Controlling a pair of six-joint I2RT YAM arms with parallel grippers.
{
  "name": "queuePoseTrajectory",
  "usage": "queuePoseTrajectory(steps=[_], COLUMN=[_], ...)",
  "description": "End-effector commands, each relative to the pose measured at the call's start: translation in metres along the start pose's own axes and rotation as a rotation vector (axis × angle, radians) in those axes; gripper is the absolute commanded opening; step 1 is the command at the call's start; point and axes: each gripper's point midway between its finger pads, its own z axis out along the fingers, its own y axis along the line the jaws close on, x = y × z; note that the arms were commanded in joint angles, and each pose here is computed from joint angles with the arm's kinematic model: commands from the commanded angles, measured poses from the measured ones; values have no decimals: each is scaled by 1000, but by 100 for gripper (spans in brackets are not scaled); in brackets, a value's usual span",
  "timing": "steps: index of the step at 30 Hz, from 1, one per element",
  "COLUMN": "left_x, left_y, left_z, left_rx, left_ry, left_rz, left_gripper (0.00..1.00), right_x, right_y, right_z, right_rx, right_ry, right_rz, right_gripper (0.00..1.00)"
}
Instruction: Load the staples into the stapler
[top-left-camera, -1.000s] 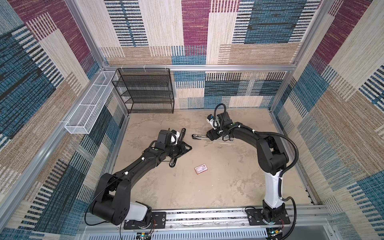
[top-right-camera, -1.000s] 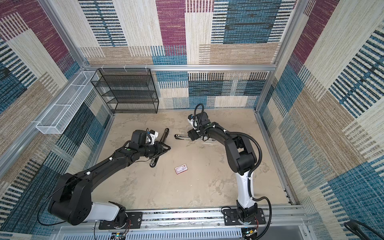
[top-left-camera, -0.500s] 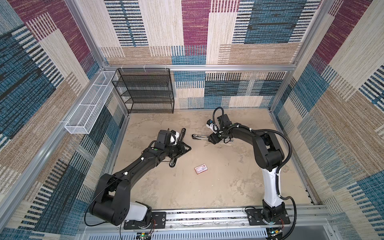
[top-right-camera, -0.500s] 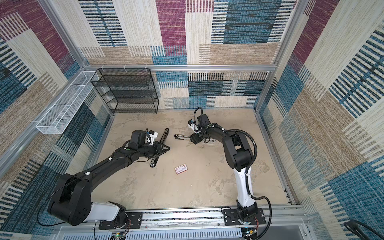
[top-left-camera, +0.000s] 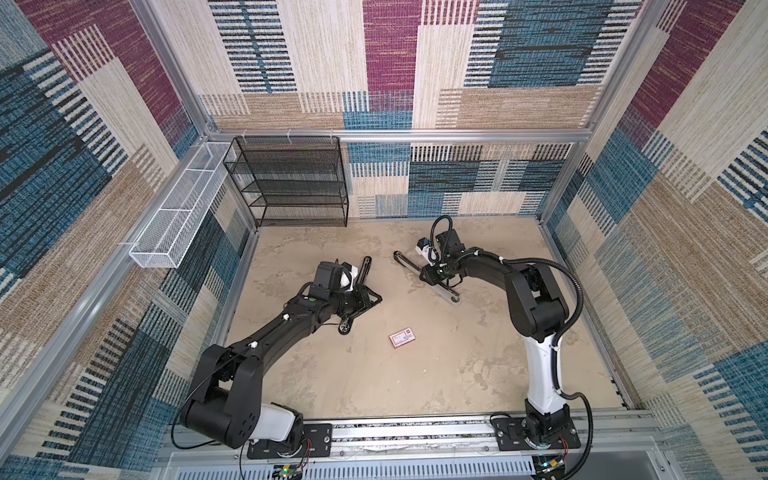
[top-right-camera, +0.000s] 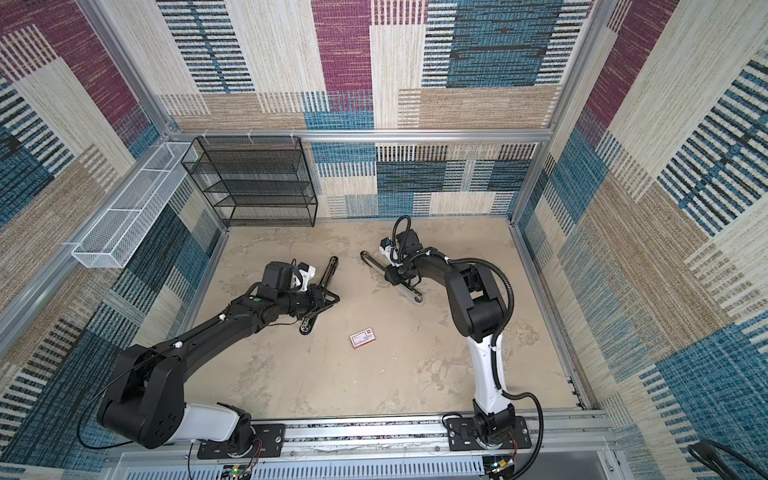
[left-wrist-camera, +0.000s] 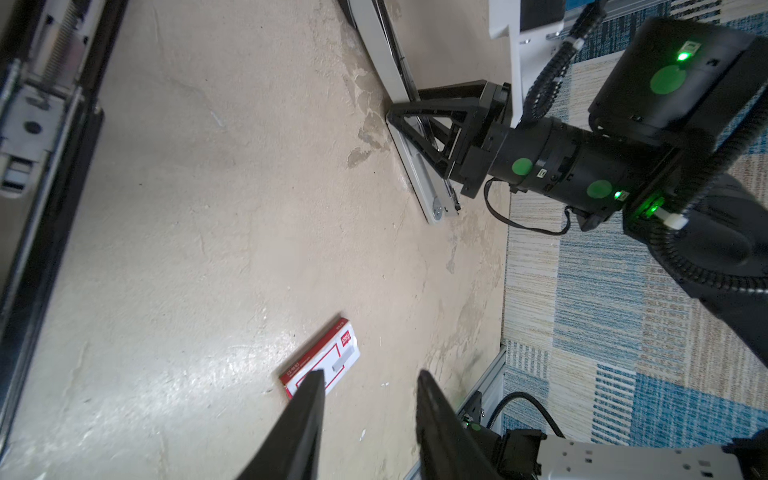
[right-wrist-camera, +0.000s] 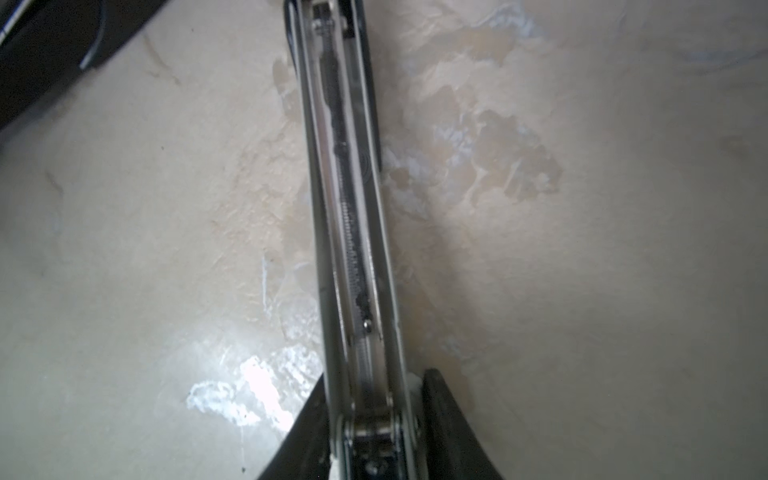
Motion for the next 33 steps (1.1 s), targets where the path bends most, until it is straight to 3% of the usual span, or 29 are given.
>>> queuePoseTrajectory(steps=[1,8,18,28,33], left_x=[-4,-5,-2,-2,0], left_y=[-2,1,5,4,4], left_z=[1,6,8,5,4], left_rx=[13,13,10,12,11], left_ry=[-18,-14,-8,-13,-11], left_rz=[17,6,-2,-2,-3], left_gripper=[40,40,40,40,40], right_x=[-10,-12,-9,-17,-9], right_y=[10,41,65,95,100], right_z=[5,18,20,12,5], right_rx=[-32,-11,53,-116,-126], right_ry=[-31,-22,-40,-60,-51], right_rz=[178,412,488,561,556], right_gripper=[29,27,44,46,48])
